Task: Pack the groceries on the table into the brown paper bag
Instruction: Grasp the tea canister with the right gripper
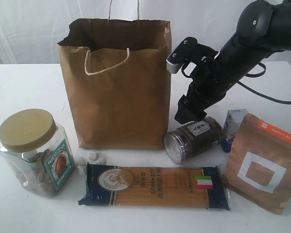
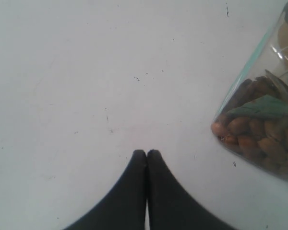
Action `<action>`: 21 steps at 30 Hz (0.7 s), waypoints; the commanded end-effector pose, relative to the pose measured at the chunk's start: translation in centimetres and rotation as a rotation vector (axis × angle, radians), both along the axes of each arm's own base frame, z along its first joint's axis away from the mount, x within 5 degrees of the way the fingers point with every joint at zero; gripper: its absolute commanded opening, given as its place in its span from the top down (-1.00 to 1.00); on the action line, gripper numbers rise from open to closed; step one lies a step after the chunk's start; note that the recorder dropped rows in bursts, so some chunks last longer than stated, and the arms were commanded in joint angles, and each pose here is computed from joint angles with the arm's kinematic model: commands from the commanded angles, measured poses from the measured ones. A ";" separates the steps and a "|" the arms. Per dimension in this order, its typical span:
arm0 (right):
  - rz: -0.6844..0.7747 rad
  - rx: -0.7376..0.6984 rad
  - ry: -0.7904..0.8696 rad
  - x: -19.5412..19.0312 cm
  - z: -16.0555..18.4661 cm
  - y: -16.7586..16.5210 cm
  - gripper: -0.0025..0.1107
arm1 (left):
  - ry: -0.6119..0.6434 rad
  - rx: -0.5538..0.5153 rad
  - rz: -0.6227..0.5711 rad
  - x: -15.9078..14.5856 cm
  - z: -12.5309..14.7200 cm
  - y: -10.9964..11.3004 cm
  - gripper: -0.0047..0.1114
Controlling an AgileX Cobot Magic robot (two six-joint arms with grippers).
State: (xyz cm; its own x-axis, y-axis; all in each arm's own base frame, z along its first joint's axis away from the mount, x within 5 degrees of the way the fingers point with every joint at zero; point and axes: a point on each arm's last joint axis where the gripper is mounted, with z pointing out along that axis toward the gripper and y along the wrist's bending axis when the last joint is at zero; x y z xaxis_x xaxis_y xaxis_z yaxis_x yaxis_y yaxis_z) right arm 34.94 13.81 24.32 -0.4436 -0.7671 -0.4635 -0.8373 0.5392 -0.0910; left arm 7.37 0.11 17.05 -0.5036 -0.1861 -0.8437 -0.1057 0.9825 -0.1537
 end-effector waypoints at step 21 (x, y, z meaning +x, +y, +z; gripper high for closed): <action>0.218 -0.083 0.114 -2.0 0.1 -0.5 -0.74 | -0.043 -0.017 0.003 0.2 0.2 -0.1 0.92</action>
State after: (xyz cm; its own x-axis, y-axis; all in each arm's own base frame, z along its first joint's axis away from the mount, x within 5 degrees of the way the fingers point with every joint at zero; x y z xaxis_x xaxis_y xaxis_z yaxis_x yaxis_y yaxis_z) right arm 33.05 13.47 24.53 -0.3185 -0.8778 -0.3578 -0.9353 0.3524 -0.0318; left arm 7.41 0.05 17.11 -0.4960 -0.2061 -0.8435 -0.1089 0.9785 -0.1750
